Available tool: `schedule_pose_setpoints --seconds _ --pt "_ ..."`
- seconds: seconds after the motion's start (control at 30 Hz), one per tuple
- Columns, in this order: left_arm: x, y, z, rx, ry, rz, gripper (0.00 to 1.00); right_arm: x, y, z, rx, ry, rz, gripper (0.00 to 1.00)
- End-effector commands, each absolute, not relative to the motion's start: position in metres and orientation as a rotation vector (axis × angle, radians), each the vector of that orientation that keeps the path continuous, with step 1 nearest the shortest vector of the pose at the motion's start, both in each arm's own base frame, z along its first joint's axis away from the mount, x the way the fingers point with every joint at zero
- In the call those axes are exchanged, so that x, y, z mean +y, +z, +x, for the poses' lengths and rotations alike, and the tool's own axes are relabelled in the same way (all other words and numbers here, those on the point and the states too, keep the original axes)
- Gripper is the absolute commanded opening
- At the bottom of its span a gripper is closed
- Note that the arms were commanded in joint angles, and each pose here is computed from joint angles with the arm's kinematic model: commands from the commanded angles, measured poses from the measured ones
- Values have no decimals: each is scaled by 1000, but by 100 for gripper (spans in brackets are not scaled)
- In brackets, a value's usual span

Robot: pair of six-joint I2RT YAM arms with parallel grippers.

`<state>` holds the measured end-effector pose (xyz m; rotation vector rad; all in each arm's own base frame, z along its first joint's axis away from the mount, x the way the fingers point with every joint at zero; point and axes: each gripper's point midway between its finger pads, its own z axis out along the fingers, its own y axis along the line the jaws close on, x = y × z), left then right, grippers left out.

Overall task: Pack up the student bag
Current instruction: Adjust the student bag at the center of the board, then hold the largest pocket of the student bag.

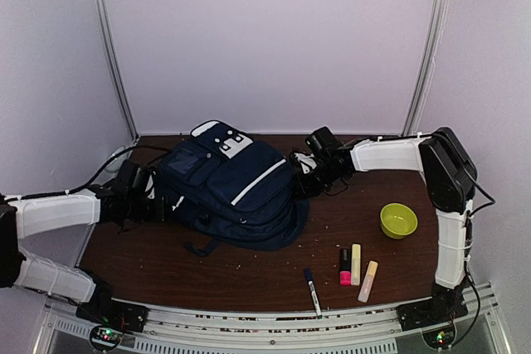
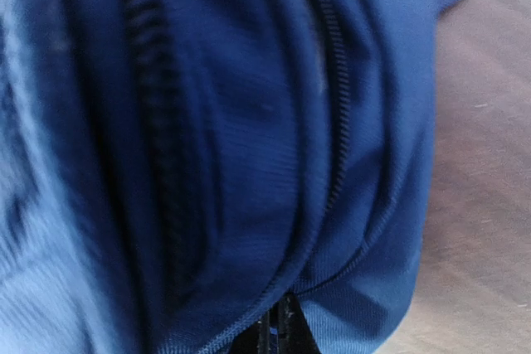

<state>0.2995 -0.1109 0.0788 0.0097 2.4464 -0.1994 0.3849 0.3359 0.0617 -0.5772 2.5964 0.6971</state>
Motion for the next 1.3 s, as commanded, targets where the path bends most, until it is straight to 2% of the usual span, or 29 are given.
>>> schedule_pose_setpoints --seconds 0.0,0.1,0.3,0.43,0.53,0.63,0.73,0.83,0.9,0.97,1.03,1.13,1.27 --pt "-129 79 342 2391 -310 -35 55 378 50 329 2616 808 -766 0" --pt "-145 68 377 2411 -374 -2 55 397 52 299 2603 846 -861 0" --pt "-156 85 451 2296 -426 -1 54 457 77 236 2467 900 -1151 0" --pt "-138 124 492 2208 -430 -45 54 486 91 231 2413 941 -1216 0" --pt "-132 175 494 2089 -412 -11 56 491 102 239 2391 930 -1205 0" --pt "-129 221 467 1920 -415 19 54 491 108 245 2376 962 -1166 0" --pt "-139 269 421 1729 -300 156 51 481 105 254 2412 977 -1114 0" --pt "-186 283 358 1565 -163 471 42 468 102 261 2443 1001 -1050 0" --pt "-232 267 310 1424 -139 830 40 461 103 264 2456 1047 -1012 0" --pt "-268 233 259 1335 -239 1169 42 456 104 269 2465 1088 -960 0" --pt "-284 210 227 1300 -314 1334 44 453 101 271 2480 1108 -936 0" --pt "-280 183 220 1327 -269 1393 46 450 100 272 2486 1098 -937 0" --pt "-272 143 231 1361 -22 1563 55 448 101 271 2487 1100 -939 0"
